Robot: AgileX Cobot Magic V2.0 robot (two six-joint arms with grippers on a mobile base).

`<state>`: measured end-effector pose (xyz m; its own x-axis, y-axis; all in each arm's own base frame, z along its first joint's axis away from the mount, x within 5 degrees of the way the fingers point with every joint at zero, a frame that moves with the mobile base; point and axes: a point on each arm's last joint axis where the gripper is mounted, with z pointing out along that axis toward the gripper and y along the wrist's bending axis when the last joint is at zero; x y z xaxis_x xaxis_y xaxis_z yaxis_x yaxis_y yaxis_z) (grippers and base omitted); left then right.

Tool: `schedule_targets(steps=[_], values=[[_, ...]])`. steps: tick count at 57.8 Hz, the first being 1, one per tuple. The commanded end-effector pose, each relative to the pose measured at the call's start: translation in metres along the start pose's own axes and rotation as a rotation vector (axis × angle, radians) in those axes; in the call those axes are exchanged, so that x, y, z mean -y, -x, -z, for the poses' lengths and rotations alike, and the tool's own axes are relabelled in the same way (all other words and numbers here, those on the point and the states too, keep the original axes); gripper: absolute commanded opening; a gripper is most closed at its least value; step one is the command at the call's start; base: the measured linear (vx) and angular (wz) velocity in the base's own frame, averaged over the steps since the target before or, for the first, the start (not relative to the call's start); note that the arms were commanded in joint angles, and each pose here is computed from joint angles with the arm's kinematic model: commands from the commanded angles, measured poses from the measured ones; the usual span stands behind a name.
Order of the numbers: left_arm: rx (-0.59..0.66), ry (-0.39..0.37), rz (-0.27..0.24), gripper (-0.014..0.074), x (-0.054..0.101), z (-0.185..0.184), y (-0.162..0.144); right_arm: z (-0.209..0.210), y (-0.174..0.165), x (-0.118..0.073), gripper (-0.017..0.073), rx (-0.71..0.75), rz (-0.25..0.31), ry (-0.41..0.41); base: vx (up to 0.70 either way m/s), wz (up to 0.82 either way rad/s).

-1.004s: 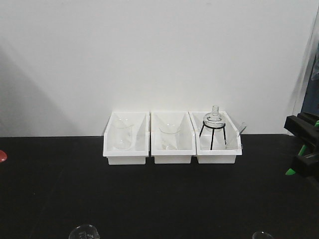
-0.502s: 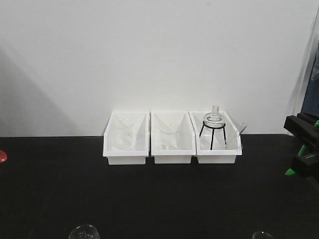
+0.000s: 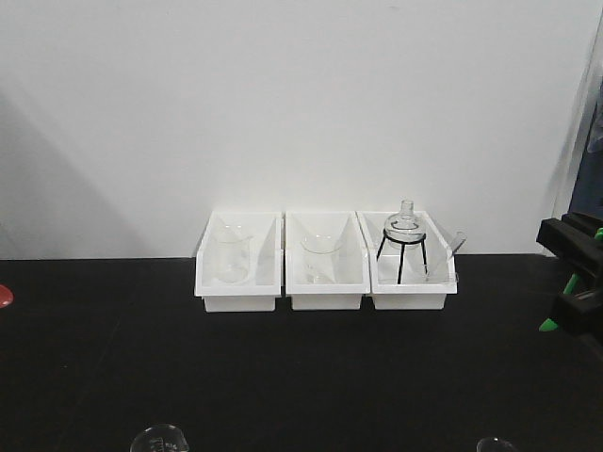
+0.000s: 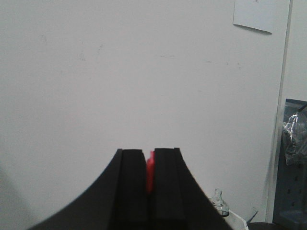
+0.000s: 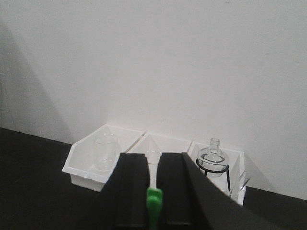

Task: Sort red and green spoons into left cabinet
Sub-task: 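Lift both spoons up out of the beakers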

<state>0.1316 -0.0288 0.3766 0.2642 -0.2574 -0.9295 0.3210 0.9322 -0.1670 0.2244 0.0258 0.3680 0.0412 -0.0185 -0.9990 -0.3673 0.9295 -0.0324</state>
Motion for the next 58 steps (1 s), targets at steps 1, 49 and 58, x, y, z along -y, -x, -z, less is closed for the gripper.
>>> schedule_targets(steps=[1,49,58], values=[[0.092,-0.043,0.015,-0.0006,0.0057,-0.0009,0.0166,0.0038,0.0164,-0.0030,-0.0009,0.071,-0.001,0.023,0.00,0.00],[0.092,-0.043,0.015,-0.0006,0.0057,-0.0009,0.0166,0.0038,0.0164,-0.0029,-0.0009,0.071,-0.001,0.022,-0.11,-0.01],[0.092,-0.043,0.015,-0.0006,0.0057,-0.0009,0.0166,0.0038,0.0164,-0.0029,-0.0009,0.071,-0.001,0.022,-0.23,0.11]])
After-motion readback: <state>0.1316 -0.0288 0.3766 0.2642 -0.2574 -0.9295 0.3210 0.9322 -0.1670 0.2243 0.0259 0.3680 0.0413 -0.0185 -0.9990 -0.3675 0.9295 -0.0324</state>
